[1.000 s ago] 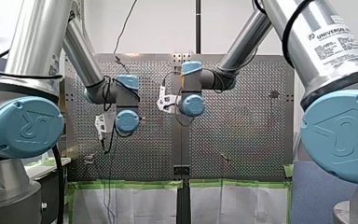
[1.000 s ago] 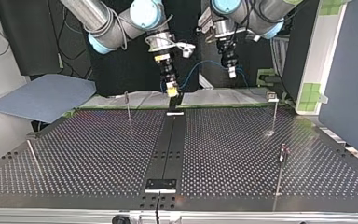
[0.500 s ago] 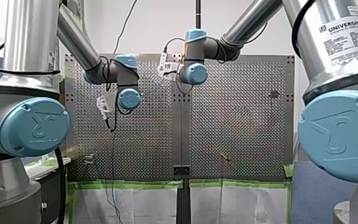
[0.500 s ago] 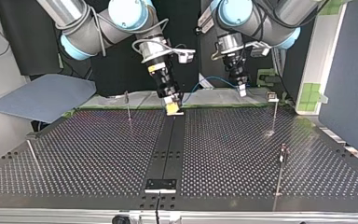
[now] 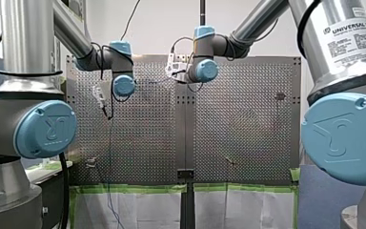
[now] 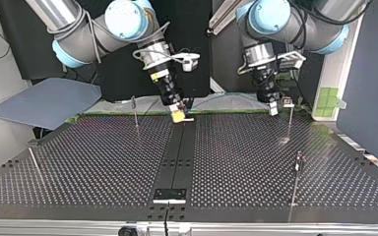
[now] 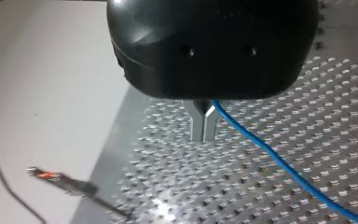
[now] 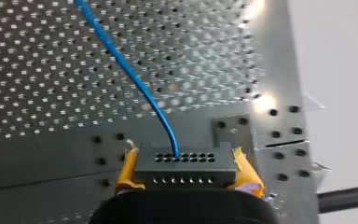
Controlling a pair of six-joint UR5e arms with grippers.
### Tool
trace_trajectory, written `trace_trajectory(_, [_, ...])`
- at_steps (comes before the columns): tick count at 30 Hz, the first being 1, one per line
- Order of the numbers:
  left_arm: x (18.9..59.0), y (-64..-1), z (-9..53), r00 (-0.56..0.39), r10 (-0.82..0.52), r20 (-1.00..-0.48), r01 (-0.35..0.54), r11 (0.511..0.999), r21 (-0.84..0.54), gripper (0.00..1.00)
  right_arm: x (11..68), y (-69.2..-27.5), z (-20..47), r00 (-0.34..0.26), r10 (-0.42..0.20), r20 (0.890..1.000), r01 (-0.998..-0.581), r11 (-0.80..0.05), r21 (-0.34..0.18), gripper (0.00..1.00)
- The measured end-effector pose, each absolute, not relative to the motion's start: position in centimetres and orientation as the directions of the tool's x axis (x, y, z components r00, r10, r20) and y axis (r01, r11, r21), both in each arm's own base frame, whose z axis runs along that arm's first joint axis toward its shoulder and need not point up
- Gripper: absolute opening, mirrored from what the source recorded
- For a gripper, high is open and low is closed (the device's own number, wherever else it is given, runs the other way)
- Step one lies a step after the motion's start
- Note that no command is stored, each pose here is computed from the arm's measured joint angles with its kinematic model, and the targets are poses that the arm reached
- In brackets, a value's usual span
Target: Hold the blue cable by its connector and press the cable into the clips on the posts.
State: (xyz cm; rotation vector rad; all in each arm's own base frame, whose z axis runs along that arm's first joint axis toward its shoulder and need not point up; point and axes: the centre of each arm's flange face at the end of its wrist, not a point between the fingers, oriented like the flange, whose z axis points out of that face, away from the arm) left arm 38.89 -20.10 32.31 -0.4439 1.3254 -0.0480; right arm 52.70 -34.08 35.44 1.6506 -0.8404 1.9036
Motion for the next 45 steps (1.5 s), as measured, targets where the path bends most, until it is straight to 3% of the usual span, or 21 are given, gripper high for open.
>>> trace_trajectory(8, [39.2,-19.0,37.6,0.32,-0.297,-0.899,-0.213,0.902,-0.374,0.0,53.5,-34.3,36.9,-0.141,-0.051,0.989,-0.691,-0.71,-0.136,0.0])
trace_trajectory(18, [39.9,-17.6,42.2,0.36,-0.292,-0.886,-0.215,0.898,-0.383,0.0,54.5,-35.2,40.5,-0.187,-0.011,0.982,-0.683,-0.717,-0.138,0.0])
trace_trajectory(45, [45.0,-10.2,41.7,0.194,-0.226,-0.955,-0.281,0.92,-0.275,0.0,57.1,-36.6,43.3,-0.237,0.035,0.971,-0.67,-0.729,-0.137,0.0])
